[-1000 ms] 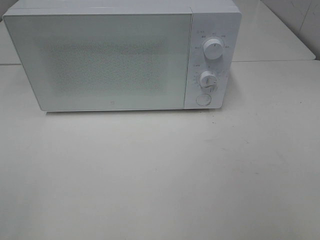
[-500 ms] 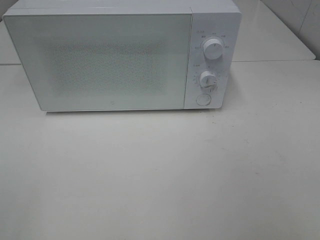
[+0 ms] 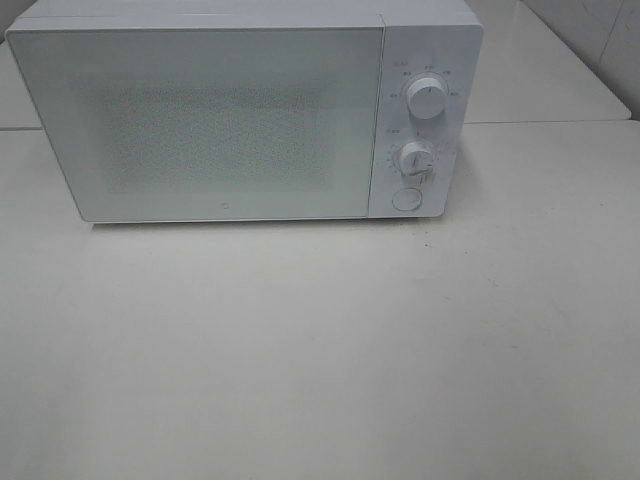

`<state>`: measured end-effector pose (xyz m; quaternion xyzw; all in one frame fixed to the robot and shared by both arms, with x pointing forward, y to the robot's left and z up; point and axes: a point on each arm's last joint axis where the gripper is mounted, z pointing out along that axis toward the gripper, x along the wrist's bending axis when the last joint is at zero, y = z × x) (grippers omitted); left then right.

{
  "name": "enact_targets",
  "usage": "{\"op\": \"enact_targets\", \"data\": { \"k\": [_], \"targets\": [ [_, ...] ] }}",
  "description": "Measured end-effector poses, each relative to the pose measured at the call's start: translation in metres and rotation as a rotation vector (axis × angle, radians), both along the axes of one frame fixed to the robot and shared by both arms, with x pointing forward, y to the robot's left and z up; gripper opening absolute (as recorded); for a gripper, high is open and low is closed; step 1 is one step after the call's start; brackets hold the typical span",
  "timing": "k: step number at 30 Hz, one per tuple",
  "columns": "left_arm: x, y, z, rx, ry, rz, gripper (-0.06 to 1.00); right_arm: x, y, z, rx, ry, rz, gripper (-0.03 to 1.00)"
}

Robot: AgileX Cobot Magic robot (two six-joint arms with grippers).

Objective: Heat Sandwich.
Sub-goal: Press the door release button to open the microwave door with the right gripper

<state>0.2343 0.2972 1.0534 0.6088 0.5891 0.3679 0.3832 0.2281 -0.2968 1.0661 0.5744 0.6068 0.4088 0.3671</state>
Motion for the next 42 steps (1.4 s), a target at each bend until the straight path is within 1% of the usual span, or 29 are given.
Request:
{"op": "enact_targets", "data": {
  "k": [3, 6, 10, 16, 23, 31, 32, 35, 42],
  "targets": [
    [0.000, 0.000, 0.000, 0.000, 0.000, 0.000, 0.99, 0.002, 0.000, 0.003, 0.002, -0.031, -0.001, 0.77],
    [0.000, 0.000, 0.000, 0.000, 0.000, 0.000, 0.99, 0.009, 0.000, 0.006, 0.002, -0.023, -0.002, 0.77],
    [0.000, 0.000, 0.000, 0.000, 0.000, 0.000, 0.99, 0.031, 0.001, 0.012, 0.002, 0.006, -0.004, 0.77],
    [0.000, 0.000, 0.000, 0.000, 0.000, 0.000, 0.99, 0.054, 0.002, 0.018, 0.004, -0.001, -0.007, 0.77],
    [0.000, 0.000, 0.000, 0.000, 0.000, 0.000, 0.99, 0.093, 0.004, 0.020, 0.004, 0.014, -0.011, 0.77],
    [0.000, 0.000, 0.000, 0.000, 0.000, 0.000, 0.99, 0.127, 0.006, 0.015, 0.003, 0.044, -0.015, 0.77],
    [0.000, 0.000, 0.000, 0.000, 0.000, 0.000, 0.99, 0.137, 0.006, 0.012, 0.003, 0.050, -0.016, 0.77],
    [0.000, 0.000, 0.000, 0.000, 0.000, 0.000, 0.99, 0.145, 0.006, 0.010, 0.002, 0.057, -0.017, 0.77],
    [0.000, 0.000, 0.000, 0.000, 0.000, 0.000, 0.99, 0.176, 0.008, -0.004, 0.000, 0.096, -0.021, 0.77]
  ]
}}
